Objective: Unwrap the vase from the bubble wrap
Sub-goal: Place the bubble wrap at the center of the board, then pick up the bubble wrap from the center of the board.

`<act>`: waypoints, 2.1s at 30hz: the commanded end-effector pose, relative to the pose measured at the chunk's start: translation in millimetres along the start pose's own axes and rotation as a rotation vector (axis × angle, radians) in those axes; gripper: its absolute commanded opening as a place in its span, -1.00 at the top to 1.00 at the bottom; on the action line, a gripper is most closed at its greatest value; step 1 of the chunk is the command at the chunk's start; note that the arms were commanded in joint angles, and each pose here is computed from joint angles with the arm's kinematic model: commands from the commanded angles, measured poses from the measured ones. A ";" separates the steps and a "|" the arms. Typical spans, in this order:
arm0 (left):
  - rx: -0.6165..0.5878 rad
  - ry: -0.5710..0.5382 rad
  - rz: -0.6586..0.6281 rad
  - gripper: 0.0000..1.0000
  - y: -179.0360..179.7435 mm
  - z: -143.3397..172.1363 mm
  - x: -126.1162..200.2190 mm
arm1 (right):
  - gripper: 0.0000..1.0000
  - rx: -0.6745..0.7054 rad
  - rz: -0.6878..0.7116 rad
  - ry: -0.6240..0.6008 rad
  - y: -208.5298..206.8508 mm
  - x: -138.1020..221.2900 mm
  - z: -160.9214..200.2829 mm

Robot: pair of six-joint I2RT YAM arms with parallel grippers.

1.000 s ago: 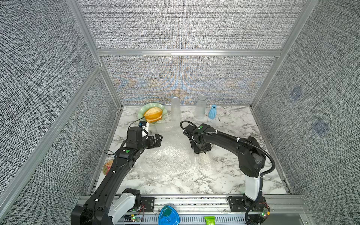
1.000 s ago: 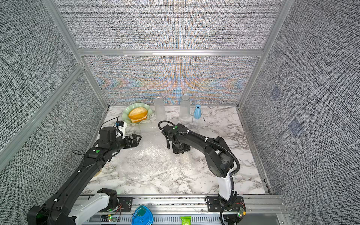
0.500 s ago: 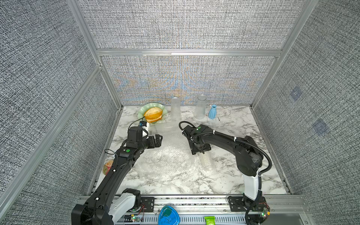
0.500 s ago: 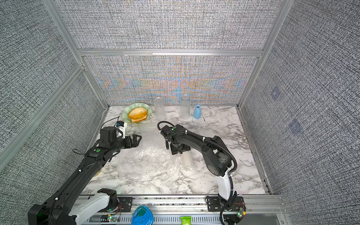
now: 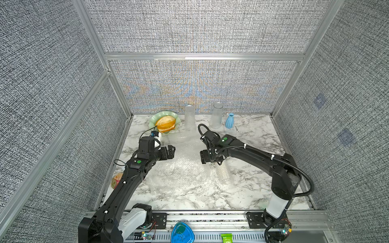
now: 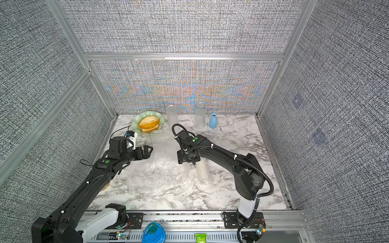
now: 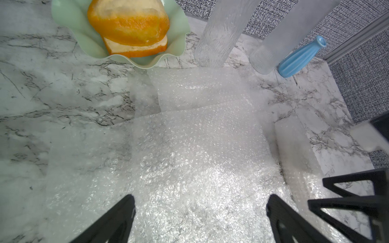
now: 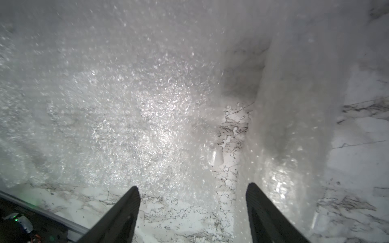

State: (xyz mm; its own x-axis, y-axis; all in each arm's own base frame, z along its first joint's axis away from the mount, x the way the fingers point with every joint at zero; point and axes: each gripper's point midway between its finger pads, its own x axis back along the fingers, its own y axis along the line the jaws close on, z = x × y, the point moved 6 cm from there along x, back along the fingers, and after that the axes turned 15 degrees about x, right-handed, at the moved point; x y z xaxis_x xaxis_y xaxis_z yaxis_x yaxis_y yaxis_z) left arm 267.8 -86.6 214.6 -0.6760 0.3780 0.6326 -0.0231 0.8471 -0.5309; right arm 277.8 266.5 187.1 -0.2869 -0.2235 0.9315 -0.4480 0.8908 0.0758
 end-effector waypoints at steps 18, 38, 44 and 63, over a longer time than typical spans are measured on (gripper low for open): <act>0.081 0.173 -0.082 -0.84 -108.7 57.6 -42.3 | -0.50 -0.506 0.044 -0.227 -164.6 34.9 95.9; 0.078 0.376 -0.483 -0.83 -222.9 187.4 -162.3 | -0.51 -0.731 0.018 -0.410 -222.1 58.3 153.2; 0.101 0.384 -0.491 -0.73 -211.8 199.4 -174.2 | -0.51 -0.713 -0.015 -0.406 -219.9 57.9 149.9; 0.018 0.385 -0.121 0.15 -245.9 168.1 -145.2 | -0.51 -0.666 -0.088 -0.491 -207.1 79.2 139.7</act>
State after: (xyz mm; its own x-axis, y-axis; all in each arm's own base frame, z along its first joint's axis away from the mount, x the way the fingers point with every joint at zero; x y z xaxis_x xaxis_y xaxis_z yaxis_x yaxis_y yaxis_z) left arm 242.9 -400.4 128.0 -0.2911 0.2575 0.9214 -0.2148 0.9209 -0.3252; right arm 230.0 3.5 188.2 -0.6712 -0.2748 0.6885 0.1012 0.8861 0.4523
